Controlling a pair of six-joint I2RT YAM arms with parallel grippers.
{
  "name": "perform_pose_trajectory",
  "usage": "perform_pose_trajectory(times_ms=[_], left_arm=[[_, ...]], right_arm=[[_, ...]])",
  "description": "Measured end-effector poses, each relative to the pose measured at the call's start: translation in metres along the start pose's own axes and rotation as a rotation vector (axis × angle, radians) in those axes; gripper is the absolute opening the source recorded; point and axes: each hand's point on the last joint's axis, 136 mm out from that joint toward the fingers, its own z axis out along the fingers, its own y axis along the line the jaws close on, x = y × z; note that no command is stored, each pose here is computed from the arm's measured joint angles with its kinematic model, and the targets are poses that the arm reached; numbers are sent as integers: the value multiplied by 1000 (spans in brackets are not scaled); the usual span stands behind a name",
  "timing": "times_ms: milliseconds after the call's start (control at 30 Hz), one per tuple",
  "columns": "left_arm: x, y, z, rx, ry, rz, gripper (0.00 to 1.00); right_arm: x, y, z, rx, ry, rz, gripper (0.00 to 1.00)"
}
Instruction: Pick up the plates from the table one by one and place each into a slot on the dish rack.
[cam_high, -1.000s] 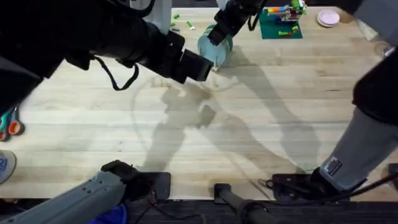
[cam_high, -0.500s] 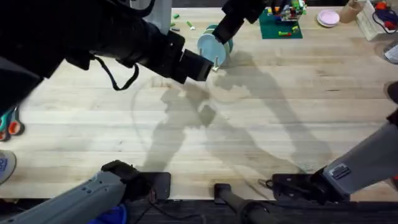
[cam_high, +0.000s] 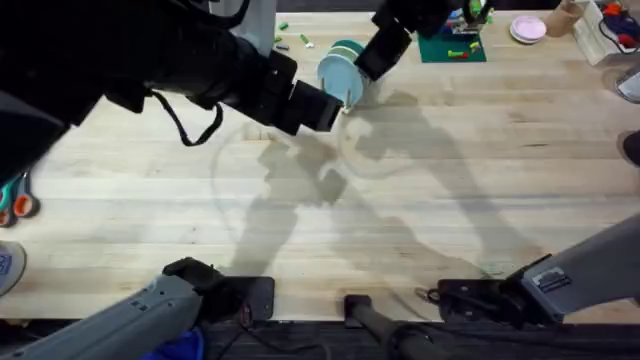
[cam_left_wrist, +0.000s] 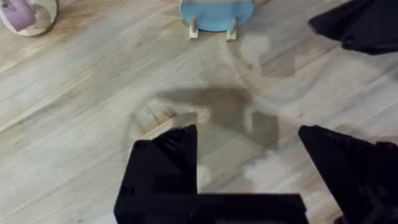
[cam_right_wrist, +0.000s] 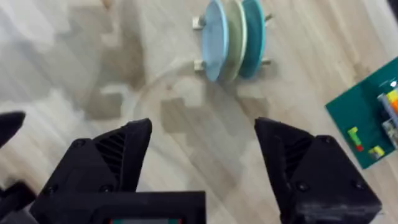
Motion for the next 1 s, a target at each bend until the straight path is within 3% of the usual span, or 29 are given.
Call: perform_pose_trajectory(times_ms=[467,667,1000], left_arm=[[3,0,0,1,14,-1,994],[3,0,0,1,14,-1,994],[10,-1,0,3,40,-3,994]], right_arm=[[15,7,-37,23,-32,12,994],[40,8,-43,67,-77,37,994],[94,41,-52,70,-92,128,995]])
